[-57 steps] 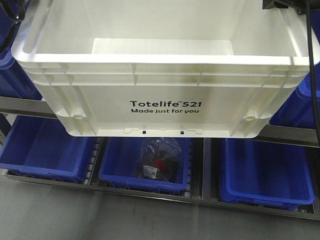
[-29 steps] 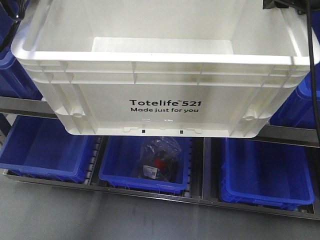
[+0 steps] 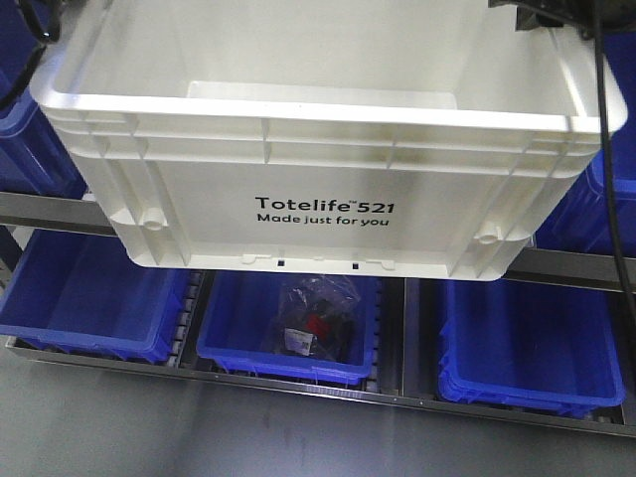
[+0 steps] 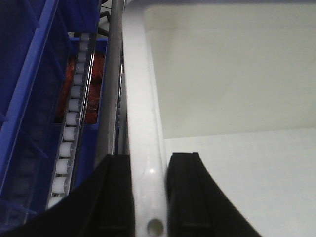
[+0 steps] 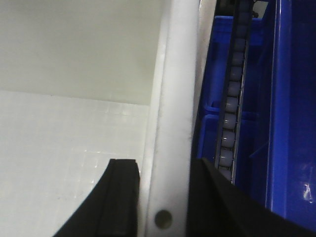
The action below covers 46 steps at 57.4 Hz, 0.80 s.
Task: Place moving items into box and shelve
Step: 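Push the tote with both grippers forward onto the shelf roller track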
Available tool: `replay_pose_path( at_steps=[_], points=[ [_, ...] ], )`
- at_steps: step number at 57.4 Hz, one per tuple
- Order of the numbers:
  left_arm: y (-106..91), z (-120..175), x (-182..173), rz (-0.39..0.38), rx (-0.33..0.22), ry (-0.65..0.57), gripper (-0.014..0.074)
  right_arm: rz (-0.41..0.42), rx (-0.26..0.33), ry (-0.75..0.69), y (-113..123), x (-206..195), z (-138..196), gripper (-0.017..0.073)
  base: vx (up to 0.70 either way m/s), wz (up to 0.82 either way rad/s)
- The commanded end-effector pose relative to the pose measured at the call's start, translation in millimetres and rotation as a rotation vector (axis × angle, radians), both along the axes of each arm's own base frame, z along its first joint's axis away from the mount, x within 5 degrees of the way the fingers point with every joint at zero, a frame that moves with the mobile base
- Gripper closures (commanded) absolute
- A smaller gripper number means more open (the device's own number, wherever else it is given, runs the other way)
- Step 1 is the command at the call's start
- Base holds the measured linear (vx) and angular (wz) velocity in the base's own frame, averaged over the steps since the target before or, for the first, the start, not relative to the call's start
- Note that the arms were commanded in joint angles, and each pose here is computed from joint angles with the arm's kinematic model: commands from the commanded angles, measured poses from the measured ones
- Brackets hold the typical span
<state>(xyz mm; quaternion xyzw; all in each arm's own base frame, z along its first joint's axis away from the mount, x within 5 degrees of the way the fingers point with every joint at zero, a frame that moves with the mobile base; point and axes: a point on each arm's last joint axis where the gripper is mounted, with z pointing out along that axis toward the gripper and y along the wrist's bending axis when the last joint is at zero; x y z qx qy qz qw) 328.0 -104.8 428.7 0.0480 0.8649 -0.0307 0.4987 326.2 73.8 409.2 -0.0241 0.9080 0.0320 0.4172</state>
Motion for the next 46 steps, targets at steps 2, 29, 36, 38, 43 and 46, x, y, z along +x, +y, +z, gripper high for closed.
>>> replay_pose_path(
  at_steps=[2, 29, 36, 38, 43, 46],
  points=[
    [-4.1, 35.6, 2.5, -0.070, 0.010, -0.287, 0.0592, 0.031, -0.002, -0.267, -1.0, 5.8, 34.3, 0.0564, 0.00, 0.00],
    [-8.0, -6.5, 60.0, -0.059, -0.012, -0.333, 0.0592, 0.067, -0.013, -0.376, 9.7, 42.1, 16.3, 0.0564, 0.00, 0.00],
    [4.8, -15.8, 74.6, -0.030, -0.035, -0.343, 0.0592, 0.077, -0.009, -0.384, 13.8, 54.5, 5.4, 0.0564, 0.00, 0.00],
    [8.0, -16.9, 77.1, -0.026, -0.036, -0.349, 0.0592, 0.078, -0.001, -0.389, 15.1, 58.0, 2.6, 0.0564, 0.00, 0.00],
    [12.8, -19.9, 82.8, -0.025, -0.039, -0.365, 0.0592, 0.078, 0.023, -0.412, 17.9, 65.3, -2.2, 0.0564, 0.00, 0.00],
    [12.8, -20.0, 85.2, -0.036, -0.048, -0.387, 0.0592, 0.079, 0.030, -0.420, 19.1, 68.6, -4.7, 0.0564, 0.00, 0.00]
  ],
)
